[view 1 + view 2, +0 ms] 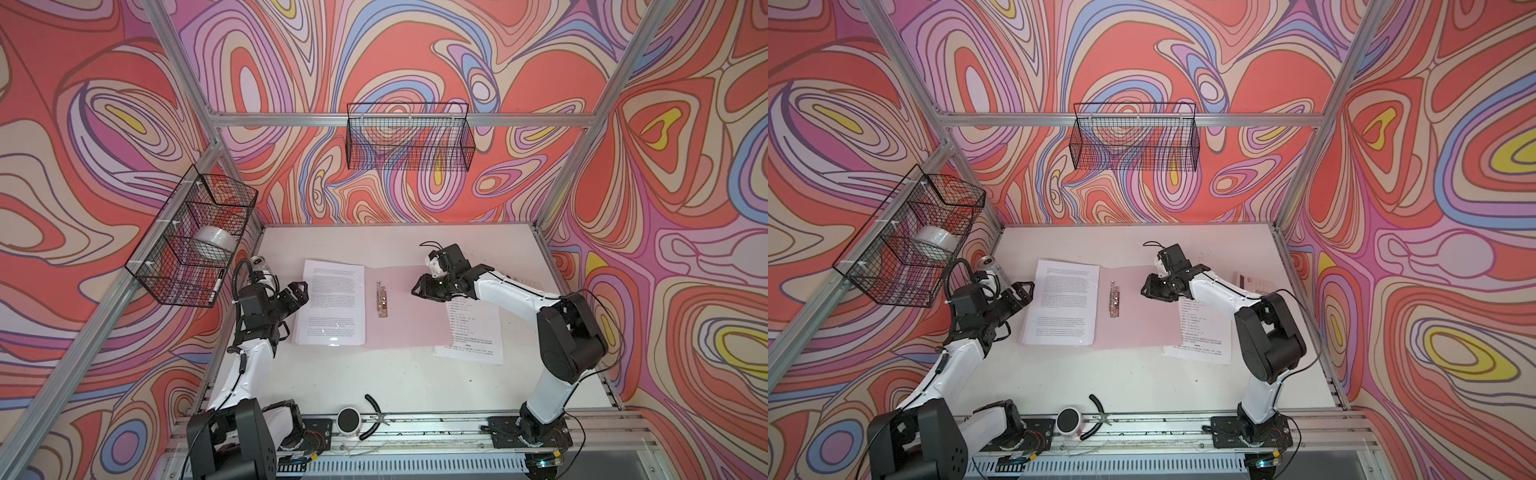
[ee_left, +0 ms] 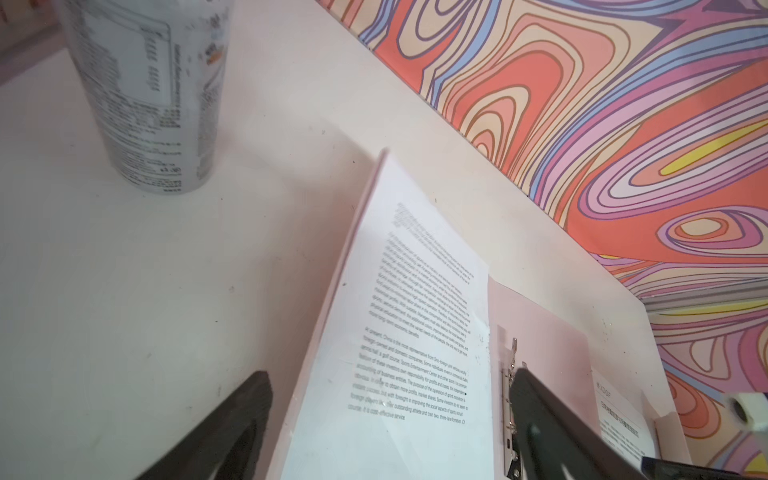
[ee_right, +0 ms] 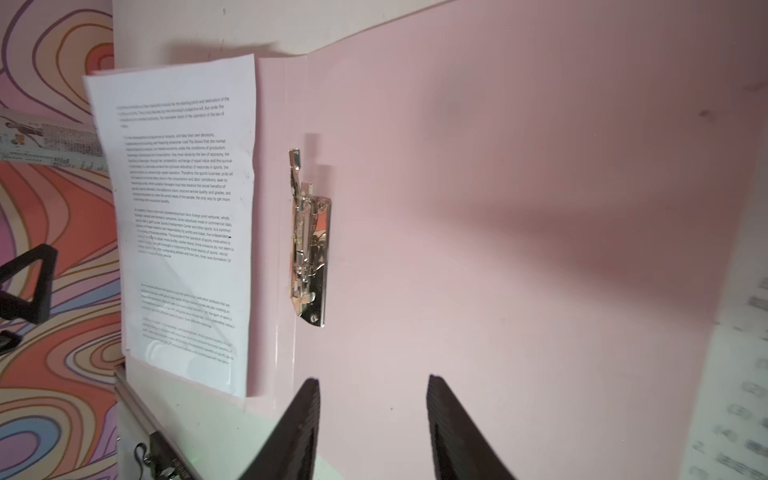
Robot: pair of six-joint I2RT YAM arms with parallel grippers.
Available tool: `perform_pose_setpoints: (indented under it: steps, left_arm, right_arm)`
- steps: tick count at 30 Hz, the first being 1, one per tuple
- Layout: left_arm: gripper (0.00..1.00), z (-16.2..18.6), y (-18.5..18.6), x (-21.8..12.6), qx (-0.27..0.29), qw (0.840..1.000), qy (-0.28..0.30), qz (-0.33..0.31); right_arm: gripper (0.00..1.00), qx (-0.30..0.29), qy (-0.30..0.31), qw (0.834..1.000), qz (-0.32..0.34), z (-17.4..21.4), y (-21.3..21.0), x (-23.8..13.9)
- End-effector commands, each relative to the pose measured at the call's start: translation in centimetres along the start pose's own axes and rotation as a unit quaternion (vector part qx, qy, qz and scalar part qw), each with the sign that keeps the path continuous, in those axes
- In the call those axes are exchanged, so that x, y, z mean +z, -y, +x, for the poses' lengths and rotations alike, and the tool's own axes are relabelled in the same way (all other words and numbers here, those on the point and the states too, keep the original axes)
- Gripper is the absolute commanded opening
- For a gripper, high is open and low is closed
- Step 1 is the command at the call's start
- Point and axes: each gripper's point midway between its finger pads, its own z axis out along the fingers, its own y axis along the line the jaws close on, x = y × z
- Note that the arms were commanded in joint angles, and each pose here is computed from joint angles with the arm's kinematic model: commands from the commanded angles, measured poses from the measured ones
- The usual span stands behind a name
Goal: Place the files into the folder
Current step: 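Raise both grippers away from the pink folder toward the far side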
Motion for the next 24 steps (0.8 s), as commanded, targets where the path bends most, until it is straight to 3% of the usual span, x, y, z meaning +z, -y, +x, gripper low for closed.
perform_pose_setpoints:
  steps: [1, 5, 8, 11, 18, 24]
  left_arm:
    - [0.97, -1.3, 1.4, -1.9, 0.017, 0.999, 0.034, -0.016]
    - [0.97, -1.7, 3.4, -3.9, 0.044, 0.997, 0.051, -0.035]
    - [0.95, -1.8, 8.3, -4.7, 0.052, 0.997, 0.046, 0.022]
    - [0.96, -1.4, 14.2, -4.1, 0.109, 0.992, 0.032, 0.058]
    - [0.95, 4.2, 28.6, 3.4, 0.181, 0.962, -0.076, 0.188]
    - [0.94, 9.4, 36.0, 10.1, 0.178, 0.938, -0.153, 0.255]
  right_arm:
    - [0.41, -0.012, 0.001, 0.998, 0.060, 1.3, 2.9, -0.2]
    - [0.37, 0.004, 0.007, 0.999, 0.046, 1.4, 3.0, -1.1]
    - [0.38, 0.014, 0.037, 0.999, 0.027, 0.1, 2.6, -2.8]
    - [0.39, 0.009, 0.032, 0.999, 0.032, -0.6, 2.5, -3.2]
    - [0.40, 0.019, 0.076, 0.996, 0.046, -1.6, 3.7, -6.0]
    - [0.42, 0.022, 0.087, 0.993, 0.074, -0.6, 4.9, -7.5]
